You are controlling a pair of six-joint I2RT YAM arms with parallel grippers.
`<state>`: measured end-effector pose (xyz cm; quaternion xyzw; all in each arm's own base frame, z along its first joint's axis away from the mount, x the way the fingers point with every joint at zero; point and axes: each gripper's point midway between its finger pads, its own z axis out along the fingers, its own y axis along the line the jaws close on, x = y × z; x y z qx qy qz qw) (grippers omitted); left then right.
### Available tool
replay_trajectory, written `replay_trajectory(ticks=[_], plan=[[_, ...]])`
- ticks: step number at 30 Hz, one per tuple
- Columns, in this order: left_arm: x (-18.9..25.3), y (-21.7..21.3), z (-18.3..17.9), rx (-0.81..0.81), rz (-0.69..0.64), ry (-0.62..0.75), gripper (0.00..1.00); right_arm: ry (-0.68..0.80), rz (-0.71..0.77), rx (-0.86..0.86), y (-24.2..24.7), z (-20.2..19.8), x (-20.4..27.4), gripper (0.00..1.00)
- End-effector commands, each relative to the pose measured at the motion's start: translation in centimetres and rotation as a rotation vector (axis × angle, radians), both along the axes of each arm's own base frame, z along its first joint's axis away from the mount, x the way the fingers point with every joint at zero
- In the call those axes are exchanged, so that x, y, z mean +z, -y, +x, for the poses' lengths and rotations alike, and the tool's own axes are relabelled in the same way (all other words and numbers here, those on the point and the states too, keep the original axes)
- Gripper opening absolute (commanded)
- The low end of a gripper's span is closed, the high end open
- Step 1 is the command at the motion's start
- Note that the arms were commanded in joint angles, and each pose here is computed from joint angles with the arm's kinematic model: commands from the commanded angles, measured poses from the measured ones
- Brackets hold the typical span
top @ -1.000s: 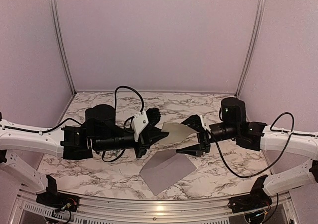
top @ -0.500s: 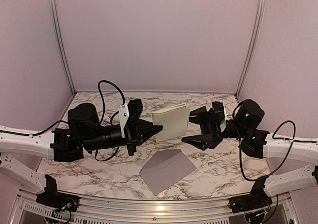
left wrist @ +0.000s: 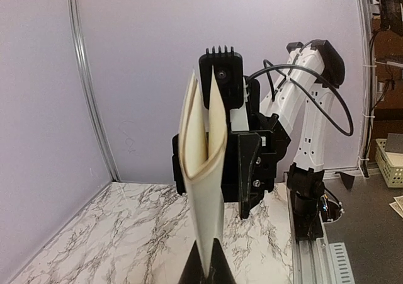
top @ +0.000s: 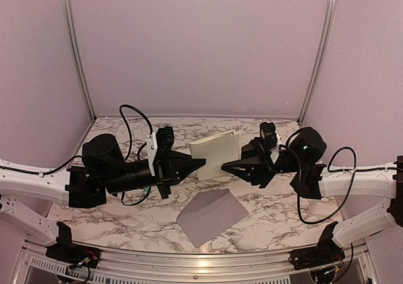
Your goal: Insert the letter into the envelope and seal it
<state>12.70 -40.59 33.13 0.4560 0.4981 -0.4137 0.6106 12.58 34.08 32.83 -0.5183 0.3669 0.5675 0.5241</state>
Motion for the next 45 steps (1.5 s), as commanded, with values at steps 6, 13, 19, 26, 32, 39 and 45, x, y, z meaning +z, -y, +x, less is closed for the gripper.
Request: replay_trajectory(ticks=[6, 13, 19, 26, 32, 39, 45], plan=[[0.9, -0.6, -0.3, -0.007, -0.059, 0.000, 0.00, -0.013, 0.030, 0.004, -0.4, 0.1, 1.8, 0.00], [-1.1, -2.1, 0.8, 0.073, -0.037, -0.039, 0.71, -0.021, -0.025, -0.220, 0.7, 2.8, 1.3, 0.00], [-5.7, -4.2, 3.8, 0.216, 0.048, -0.134, 0.93, -0.010, -0.074, -0.424, 3.0, 5.8, 0.5, 0.00], [-13.9, -6.1, 6.9, 0.399, 0.252, -0.243, 0.92, -0.033, -0.076, -0.530, 5.7, 8.0, -0.1, 0.00], [-18.6, -6.2, 7.4, 0.409, 0.364, -0.341, 0.92, -0.030, -0.090, -0.547, 6.3, 8.0, -0.4, 0.00], [-21.3, -5.8, 7.4, 0.353, 0.420, -0.424, 0.92, -0.025, -0.084, -0.573, 7.0, 8.1, -0.4, 0.00], [-23.3, -5.5, 8.0, 0.345, 0.467, -0.460, 0.89, -0.013, -0.085, -0.586, 7.2, 8.1, -0.6, 0.00]])
